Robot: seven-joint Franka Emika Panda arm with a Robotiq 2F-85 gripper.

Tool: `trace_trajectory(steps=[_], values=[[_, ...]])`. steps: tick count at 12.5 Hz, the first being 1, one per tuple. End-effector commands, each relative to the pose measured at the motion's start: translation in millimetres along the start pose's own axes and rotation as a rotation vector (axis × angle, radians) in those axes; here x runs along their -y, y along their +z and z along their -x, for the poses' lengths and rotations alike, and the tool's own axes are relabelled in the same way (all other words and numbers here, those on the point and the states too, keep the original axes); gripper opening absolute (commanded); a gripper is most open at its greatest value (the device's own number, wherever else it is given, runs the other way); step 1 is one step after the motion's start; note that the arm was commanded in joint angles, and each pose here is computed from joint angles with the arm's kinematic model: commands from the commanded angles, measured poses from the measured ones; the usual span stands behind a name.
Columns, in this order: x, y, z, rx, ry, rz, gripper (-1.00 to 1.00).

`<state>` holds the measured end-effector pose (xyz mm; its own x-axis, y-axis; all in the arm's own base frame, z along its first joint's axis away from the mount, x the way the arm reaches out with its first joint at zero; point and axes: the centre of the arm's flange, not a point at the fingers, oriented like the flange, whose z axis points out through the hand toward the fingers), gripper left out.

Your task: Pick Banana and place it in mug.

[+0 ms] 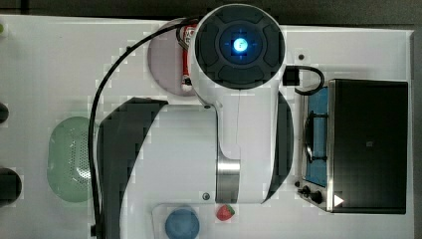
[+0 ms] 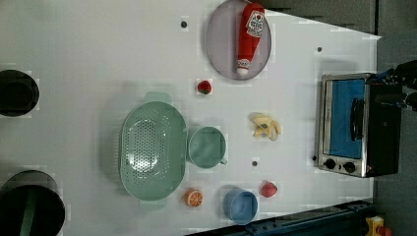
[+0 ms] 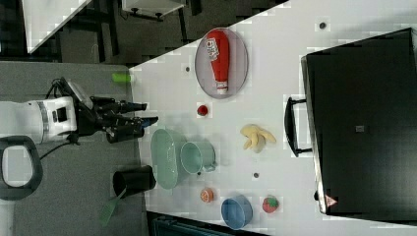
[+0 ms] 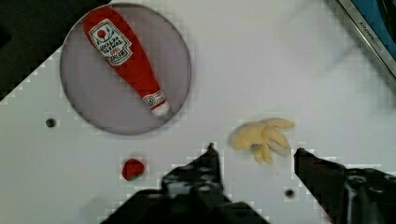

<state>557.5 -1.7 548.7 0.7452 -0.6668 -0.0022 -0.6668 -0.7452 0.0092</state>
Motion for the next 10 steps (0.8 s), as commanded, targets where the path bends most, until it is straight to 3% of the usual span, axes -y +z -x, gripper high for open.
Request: trace_trajectory(steps=[1, 3, 6, 10], values=[[-76, -69, 41, 0.010, 0.151, 0.002, 0.60], [-75, -55, 41, 0.031, 0.149, 0.021, 0.99], [-68, -9, 37, 0.065, 0.093, 0.052, 1.00], [-60, 70, 27, 0.099, -0.132, 0.066, 1.00]])
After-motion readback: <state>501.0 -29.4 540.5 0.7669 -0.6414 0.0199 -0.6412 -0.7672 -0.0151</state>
